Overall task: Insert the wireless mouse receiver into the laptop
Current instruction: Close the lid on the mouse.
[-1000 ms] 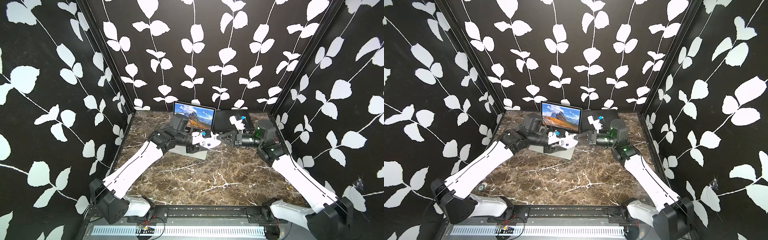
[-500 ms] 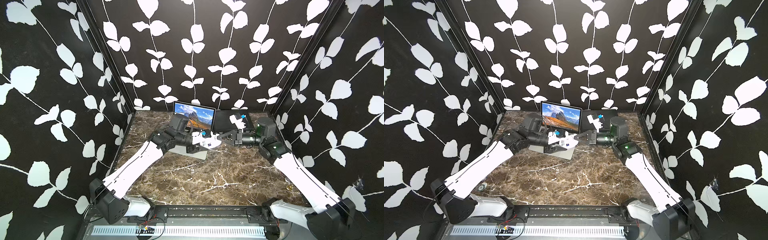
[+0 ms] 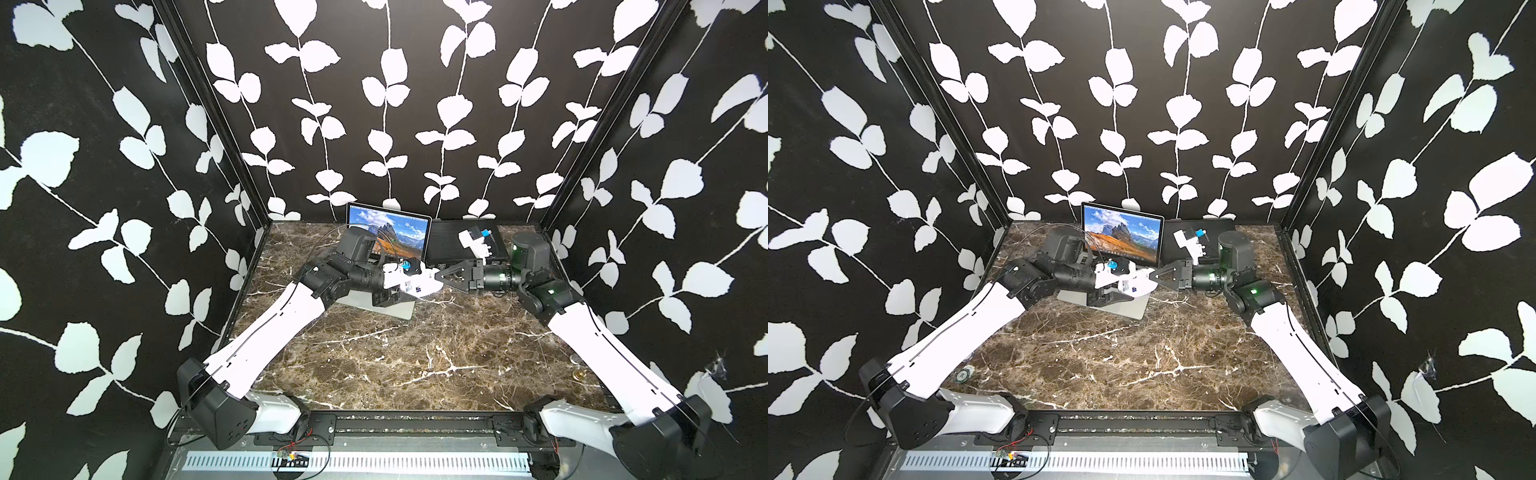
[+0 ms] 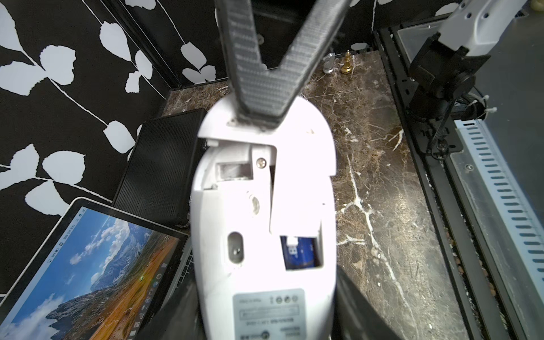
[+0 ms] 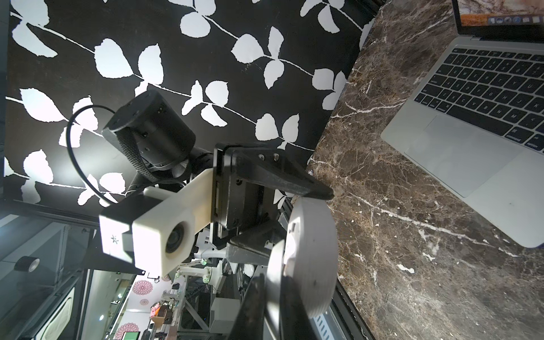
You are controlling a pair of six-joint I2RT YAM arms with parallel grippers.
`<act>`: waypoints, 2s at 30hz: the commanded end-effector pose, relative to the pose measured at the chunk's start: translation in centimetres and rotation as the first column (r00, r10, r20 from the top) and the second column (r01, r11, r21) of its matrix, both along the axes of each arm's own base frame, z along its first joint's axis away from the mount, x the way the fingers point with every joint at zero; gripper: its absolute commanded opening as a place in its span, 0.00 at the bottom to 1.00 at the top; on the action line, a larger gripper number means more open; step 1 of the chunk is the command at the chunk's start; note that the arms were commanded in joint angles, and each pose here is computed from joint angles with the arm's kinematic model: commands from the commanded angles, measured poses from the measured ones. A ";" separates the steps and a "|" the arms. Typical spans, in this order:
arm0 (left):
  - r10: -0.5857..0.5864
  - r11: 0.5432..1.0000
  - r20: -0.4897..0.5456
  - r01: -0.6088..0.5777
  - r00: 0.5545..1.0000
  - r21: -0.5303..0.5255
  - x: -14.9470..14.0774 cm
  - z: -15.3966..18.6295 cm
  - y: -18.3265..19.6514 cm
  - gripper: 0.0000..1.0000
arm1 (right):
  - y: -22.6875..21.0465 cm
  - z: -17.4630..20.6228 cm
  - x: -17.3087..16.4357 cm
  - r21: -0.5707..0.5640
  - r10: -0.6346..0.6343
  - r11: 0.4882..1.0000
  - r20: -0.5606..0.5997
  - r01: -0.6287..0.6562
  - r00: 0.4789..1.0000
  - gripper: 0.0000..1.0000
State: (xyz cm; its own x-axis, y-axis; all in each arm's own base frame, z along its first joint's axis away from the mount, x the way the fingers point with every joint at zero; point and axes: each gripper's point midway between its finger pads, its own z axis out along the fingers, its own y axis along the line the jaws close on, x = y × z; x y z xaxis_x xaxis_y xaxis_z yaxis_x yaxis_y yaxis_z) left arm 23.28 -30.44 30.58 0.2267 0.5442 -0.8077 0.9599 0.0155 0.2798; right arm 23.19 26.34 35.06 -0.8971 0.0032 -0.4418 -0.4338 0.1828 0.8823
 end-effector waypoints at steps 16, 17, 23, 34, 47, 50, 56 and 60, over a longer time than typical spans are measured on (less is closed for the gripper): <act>-0.065 0.997 0.012 0.066 0.998 -0.048 -1.2 3.0 -0.2 0.54 | -0.1 -0.7 1.1 -0.085 -0.019 0.996 0.014 0.020 1.000 0.16; -0.065 0.997 0.008 0.065 0.998 -0.045 -1.2 2.9 -0.1 0.54 | -0.1 -0.7 1.2 -0.086 -0.019 0.996 0.012 0.019 1.000 0.16; -0.057 0.997 0.015 0.057 0.998 -0.049 -1.0 2.8 -0.2 0.54 | 0.3 -1.0 1.1 -0.093 -0.009 0.996 -0.001 0.008 1.000 0.17; -0.054 0.997 0.023 0.055 0.998 -0.053 -0.6 2.9 -0.5 0.53 | 0.4 -1.2 0.7 -0.142 -0.004 0.990 -0.001 0.004 1.000 0.23; -0.054 0.997 0.001 0.054 0.999 -0.058 -0.7 2.8 -0.6 0.53 | 0.0 -0.3 0.9 -0.183 -0.031 0.982 0.038 0.037 0.999 0.32; -0.059 0.997 -0.008 0.058 0.998 -0.059 -0.9 2.7 -0.6 0.52 | -0.1 -0.4 1.1 -0.194 -0.041 0.980 0.041 0.048 0.998 0.32; -0.059 0.997 -0.014 0.058 0.998 -0.057 -0.9 2.7 -0.5 0.52 | -0.6 -0.6 1.2 -0.239 -0.059 0.968 0.056 0.071 0.997 0.34; -0.057 0.997 -0.014 0.056 0.998 -0.058 -0.9 2.7 -0.5 0.52 | -0.7 -0.5 1.3 -0.248 -0.064 0.966 0.063 0.078 0.996 0.38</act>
State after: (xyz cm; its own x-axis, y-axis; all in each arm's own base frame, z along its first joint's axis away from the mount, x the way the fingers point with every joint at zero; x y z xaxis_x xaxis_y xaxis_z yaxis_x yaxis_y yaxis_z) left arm 22.88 -30.58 30.92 0.2026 0.5422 -0.8154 0.9721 -0.0106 0.2344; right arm 24.22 25.72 34.53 -0.8847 -0.0457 -0.4640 -0.4412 0.4040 0.8013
